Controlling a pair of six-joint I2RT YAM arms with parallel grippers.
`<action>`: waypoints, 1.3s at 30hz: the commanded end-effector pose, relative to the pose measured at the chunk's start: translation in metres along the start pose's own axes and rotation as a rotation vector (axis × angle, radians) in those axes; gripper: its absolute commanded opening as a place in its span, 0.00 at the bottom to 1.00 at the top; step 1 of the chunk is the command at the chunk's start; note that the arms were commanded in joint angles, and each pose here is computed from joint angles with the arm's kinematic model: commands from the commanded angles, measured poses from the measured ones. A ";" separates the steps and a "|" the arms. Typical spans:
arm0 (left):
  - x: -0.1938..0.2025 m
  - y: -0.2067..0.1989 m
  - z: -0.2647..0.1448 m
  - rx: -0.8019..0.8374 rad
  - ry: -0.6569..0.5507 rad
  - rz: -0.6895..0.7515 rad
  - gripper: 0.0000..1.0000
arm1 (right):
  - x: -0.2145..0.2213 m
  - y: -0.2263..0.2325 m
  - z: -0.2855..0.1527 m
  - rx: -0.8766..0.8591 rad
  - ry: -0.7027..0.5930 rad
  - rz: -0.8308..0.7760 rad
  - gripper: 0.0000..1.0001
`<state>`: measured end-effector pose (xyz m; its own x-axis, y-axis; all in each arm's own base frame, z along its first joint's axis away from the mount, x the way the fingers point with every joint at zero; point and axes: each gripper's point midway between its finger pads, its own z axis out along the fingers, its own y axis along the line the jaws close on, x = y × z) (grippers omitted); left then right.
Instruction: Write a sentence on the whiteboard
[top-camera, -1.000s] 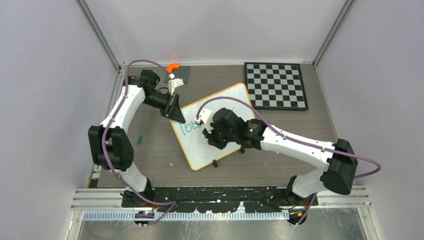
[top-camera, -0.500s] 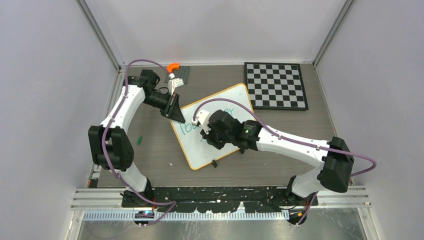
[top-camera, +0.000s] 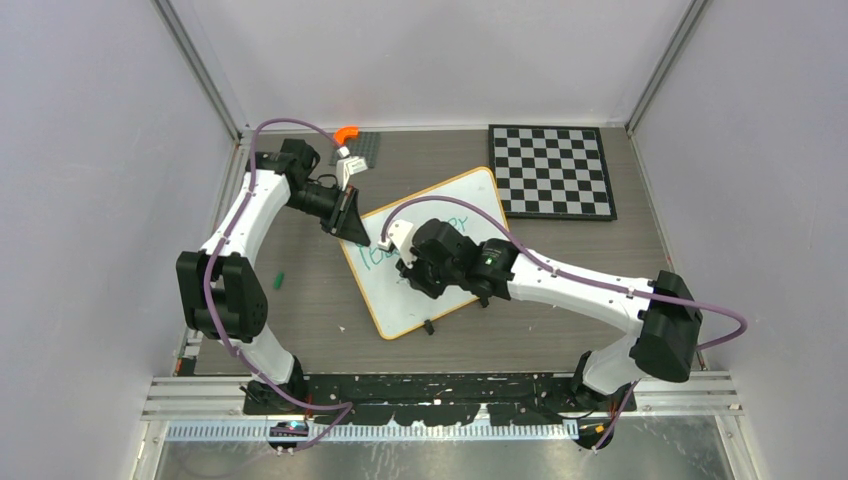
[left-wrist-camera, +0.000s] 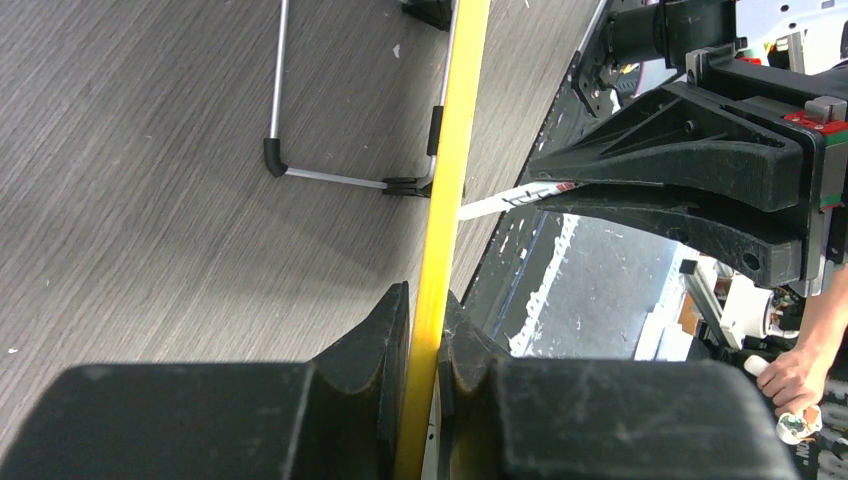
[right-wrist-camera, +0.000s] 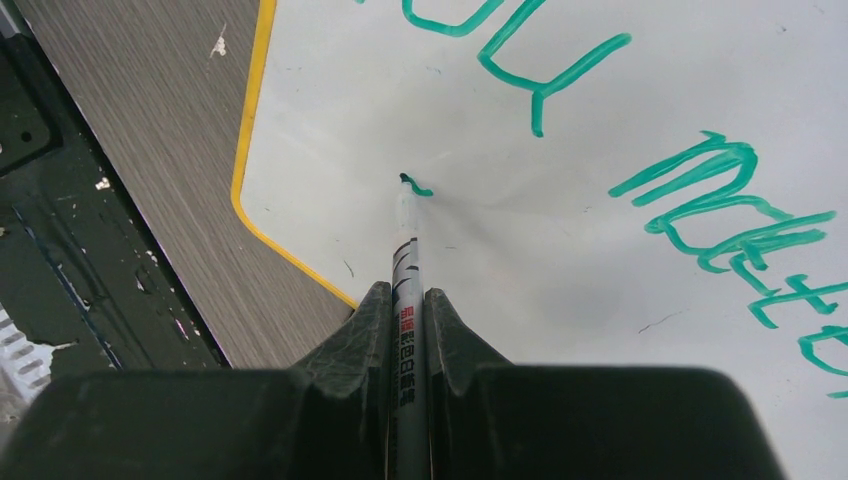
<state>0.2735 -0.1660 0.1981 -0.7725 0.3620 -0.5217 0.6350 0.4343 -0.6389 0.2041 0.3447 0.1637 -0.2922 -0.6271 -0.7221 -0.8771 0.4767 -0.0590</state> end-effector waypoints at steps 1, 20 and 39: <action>-0.001 0.012 0.000 -0.052 0.005 -0.009 0.00 | -0.021 -0.003 0.006 0.021 -0.065 -0.015 0.00; 0.000 0.012 0.000 -0.049 0.006 -0.006 0.00 | 0.003 -0.005 -0.003 0.047 -0.019 -0.063 0.00; -0.002 0.010 -0.001 -0.052 0.001 0.000 0.00 | -0.044 -0.055 -0.027 0.156 -0.133 0.036 0.00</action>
<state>0.2733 -0.1661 0.1979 -0.7717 0.3627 -0.5224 0.6360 0.4330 -0.6387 0.2255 0.3293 0.1803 -0.2964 -0.6012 -0.7421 -0.8532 0.5158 -0.0771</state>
